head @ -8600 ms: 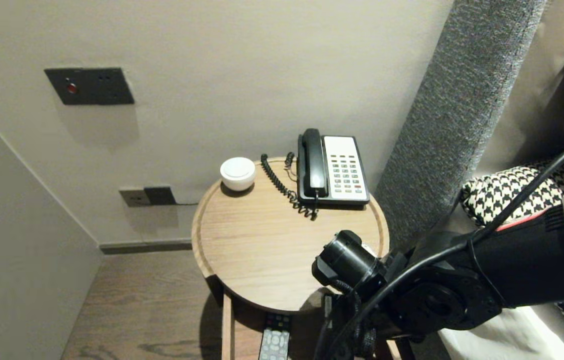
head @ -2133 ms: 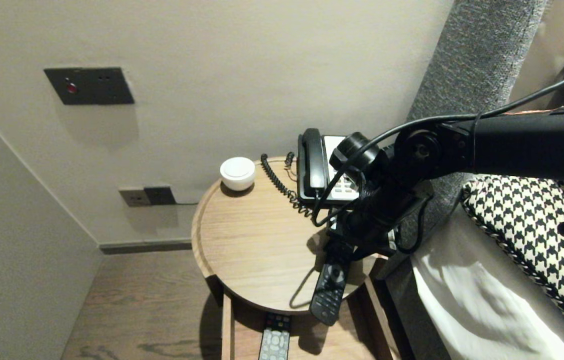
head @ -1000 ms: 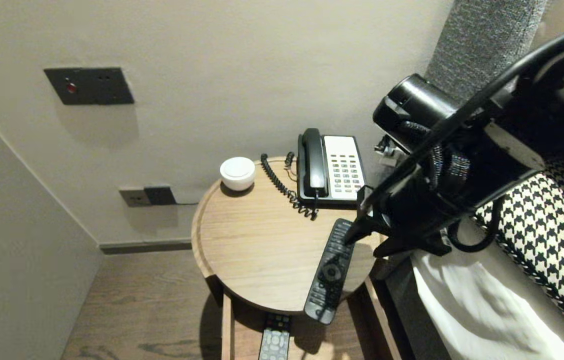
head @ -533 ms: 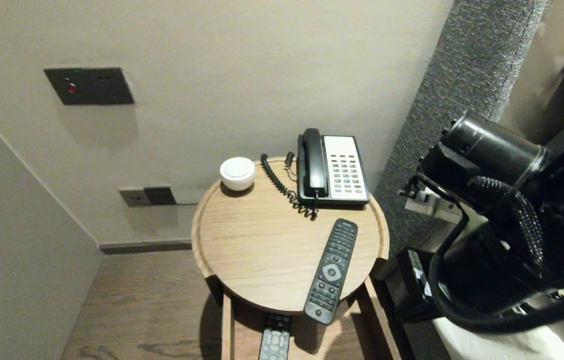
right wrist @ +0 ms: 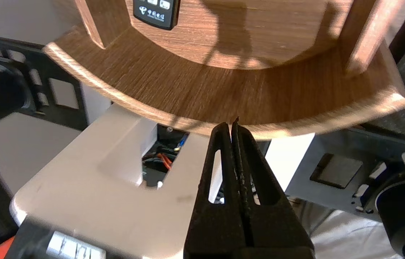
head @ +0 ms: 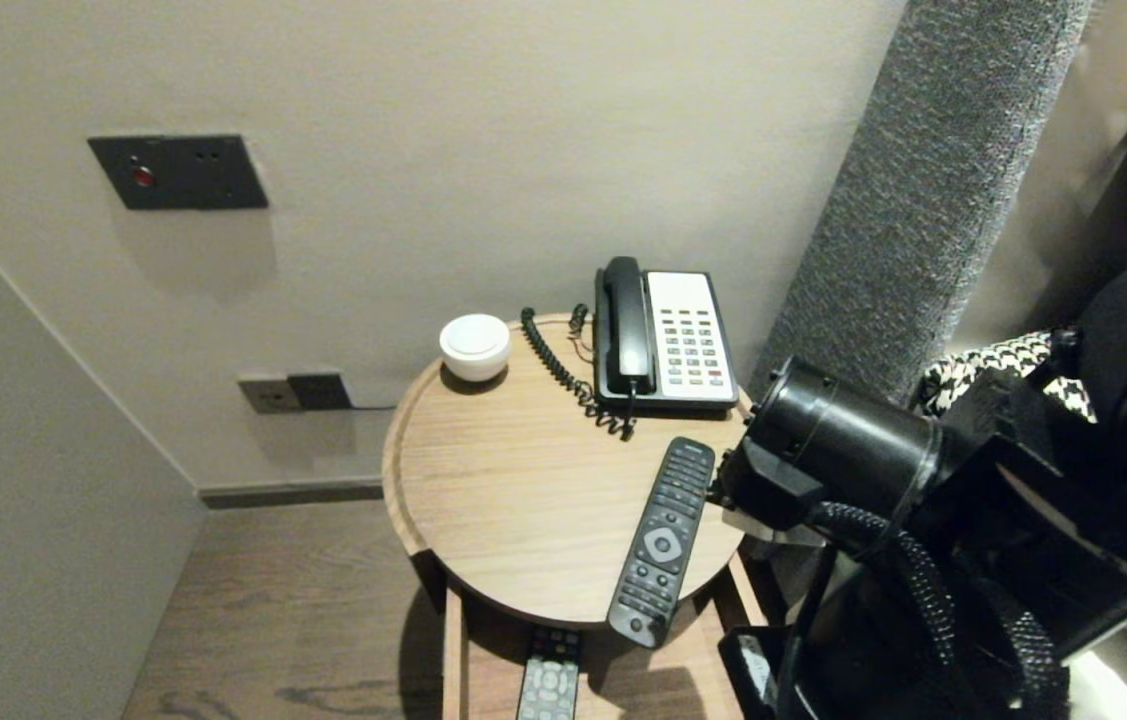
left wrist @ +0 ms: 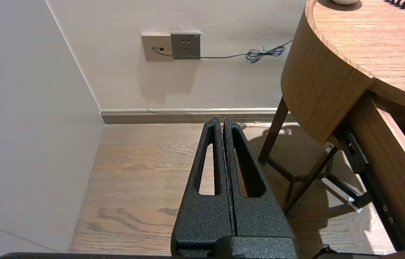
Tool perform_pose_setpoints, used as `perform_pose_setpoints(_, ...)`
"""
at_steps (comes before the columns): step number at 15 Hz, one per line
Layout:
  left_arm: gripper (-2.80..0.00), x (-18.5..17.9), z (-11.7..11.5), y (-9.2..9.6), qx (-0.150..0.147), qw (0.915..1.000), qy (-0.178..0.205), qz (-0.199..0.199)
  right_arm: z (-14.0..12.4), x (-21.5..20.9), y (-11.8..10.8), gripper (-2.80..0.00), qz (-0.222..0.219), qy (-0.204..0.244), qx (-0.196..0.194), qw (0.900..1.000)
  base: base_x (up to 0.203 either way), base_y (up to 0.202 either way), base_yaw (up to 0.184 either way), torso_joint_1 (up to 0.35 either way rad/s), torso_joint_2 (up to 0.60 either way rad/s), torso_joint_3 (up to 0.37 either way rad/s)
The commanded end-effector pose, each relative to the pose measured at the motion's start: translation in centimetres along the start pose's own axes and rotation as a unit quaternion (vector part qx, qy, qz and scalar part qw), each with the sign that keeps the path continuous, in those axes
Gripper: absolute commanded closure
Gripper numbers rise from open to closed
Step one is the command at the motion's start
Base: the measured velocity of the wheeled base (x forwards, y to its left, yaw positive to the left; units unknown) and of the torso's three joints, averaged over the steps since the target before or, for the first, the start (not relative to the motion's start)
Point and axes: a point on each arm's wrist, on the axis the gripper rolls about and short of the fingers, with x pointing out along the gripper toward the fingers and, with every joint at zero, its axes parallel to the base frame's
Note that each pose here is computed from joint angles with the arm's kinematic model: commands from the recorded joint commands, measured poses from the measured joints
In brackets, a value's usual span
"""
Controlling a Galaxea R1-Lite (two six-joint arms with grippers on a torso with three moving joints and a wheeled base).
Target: Take the remote control out of the drawer one by one and place them on the table
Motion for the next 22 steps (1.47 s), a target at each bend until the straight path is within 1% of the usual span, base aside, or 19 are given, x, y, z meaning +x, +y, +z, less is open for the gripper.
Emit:
perform_pose_setpoints(1, 0.00, 0.0, 0.0, 0.0, 0.000, 1.0000, -0.002, 0.001, 0.5, 2.7, 1.4, 0.00, -0.032, 0.017, -0.012, 0.999, 0.000, 0.000, 0.000, 0.000, 0.00, 0.000)
perform_pose_setpoints(3, 0.00, 0.0, 0.0, 0.0, -0.001, 1.0000, -0.002, 0.001, 1.2, 4.3, 2.4, 0.00, -0.052, 0.009, -0.019, 0.998, 0.000, 0.000, 0.000, 0.000, 0.00, 0.000)
perform_pose_setpoints(4, 0.00, 0.0, 0.0, 0.0, 0.000, 1.0000, -0.002, 0.001, 1.6, 5.2, 3.0, -2.80, -0.058, 0.005, -0.023, 0.998, 0.000, 0.000, 0.000, 0.000, 0.00, 0.000)
perform_pose_setpoints(7, 0.00, 0.0, 0.0, 0.0, 0.000, 1.0000, -0.002, 0.001, 2.5, 7.8, 4.3, -2.80, -0.071, 0.004, -0.030, 0.997, 0.000, 0.000, 0.000, 0.000, 0.00, 0.000)
perform_pose_setpoints(9, 0.00, 0.0, 0.0, 0.0, 0.000, 1.0000, -0.002, 0.001, 3.1, 9.6, 5.1, -2.80, -0.081, 0.009, -0.028, 0.996, 0.000, 0.000, 0.000, 0.000, 0.00, 0.000)
perform_pose_setpoints(10, 0.00, 0.0, 0.0, 0.0, 0.000, 1.0000, -0.001, 0.001, 3.4, 10.1, 5.5, -2.80, -0.081, 0.004, -0.024, 0.996, 0.000, 0.000, 0.000, 0.000, 0.00, 0.000)
perform_pose_setpoints(11, 0.00, 0.0, 0.0, 0.0, 0.000, 1.0000, -0.001, 0.001, 3.7, 10.7, 5.8, -2.80, -0.090, -0.002, -0.021, 0.996, 0.000, 0.000, 0.000, 0.000, 0.00, 0.000)
perform_pose_setpoints(13, 0.00, 0.0, 0.0, 0.0, -0.001, 1.0000, -0.002, 0.001, 3.9, 11.9, 5.9, -2.80, -0.128, -0.025, -0.023, 0.991, 0.000, 0.000, 0.000, 0.000, 0.00, 0.000)
perform_pose_setpoints(19, 0.00, 0.0, 0.0, 0.0, 0.000, 1.0000, -0.002, 0.001, 5.0, 11.9, 6.7, -2.80, -0.111, -0.038, -0.008, 0.993, 0.000, 0.000, 0.000, 0.000, 0.00, 0.000)
perform_pose_setpoints(22, 0.00, 0.0, 0.0, 0.0, -0.001, 1.0000, -0.001, 0.001, 5.8, 11.6, 6.6, -2.80, -0.090, -0.035, 0.021, 0.995, 0.000, 0.000, 0.000, 0.000, 0.00, 0.000)
